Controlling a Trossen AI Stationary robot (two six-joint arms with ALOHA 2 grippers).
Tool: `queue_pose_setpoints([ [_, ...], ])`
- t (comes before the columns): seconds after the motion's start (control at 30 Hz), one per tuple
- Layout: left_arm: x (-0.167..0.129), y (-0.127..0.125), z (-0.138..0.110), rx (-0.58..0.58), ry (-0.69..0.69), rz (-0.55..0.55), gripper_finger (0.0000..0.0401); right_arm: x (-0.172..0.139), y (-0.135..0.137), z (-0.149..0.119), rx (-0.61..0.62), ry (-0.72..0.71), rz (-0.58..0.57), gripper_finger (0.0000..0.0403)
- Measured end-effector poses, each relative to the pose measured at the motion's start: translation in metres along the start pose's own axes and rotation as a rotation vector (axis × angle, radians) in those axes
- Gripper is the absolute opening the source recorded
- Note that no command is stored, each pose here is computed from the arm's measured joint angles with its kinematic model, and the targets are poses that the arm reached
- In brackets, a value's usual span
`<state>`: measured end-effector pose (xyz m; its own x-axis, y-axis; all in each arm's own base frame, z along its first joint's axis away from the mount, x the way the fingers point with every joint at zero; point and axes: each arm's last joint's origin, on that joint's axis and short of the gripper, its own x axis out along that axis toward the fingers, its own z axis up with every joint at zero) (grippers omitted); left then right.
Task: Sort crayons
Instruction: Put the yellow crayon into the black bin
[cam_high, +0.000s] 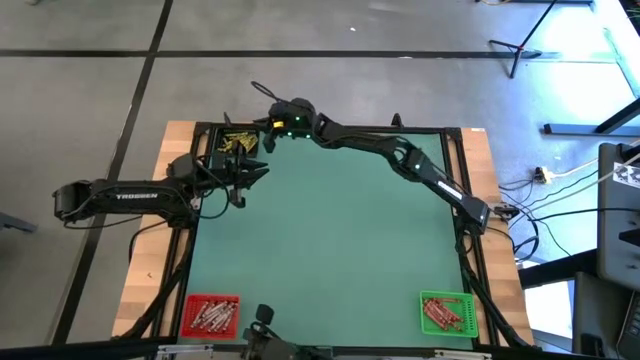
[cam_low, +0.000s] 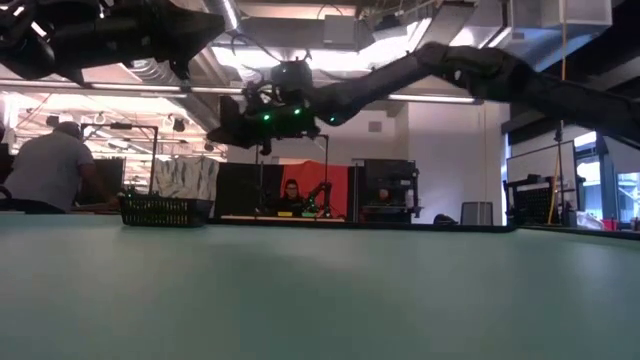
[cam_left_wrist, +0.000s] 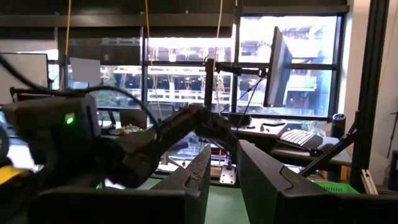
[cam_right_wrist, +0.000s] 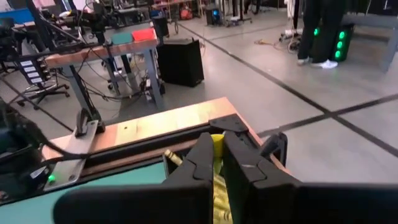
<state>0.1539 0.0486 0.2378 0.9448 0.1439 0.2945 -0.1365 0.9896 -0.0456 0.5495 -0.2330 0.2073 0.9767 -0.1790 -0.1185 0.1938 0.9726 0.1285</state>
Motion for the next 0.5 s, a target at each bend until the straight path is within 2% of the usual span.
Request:
queue_pose_setpoints([
  [0.23,0.000,0.000,0.000,0.000,-0.001,0.000,0.0064,0.006,-0.005,-0.014,-0.017,-0.063,-0.048,0.0011],
  [0.5,0.000,0.000,-0.001,-0.001,0.006,0.003,0.0064,0.008,0.003,-0.015,-0.048,-0.070,-0.008,0.0011],
])
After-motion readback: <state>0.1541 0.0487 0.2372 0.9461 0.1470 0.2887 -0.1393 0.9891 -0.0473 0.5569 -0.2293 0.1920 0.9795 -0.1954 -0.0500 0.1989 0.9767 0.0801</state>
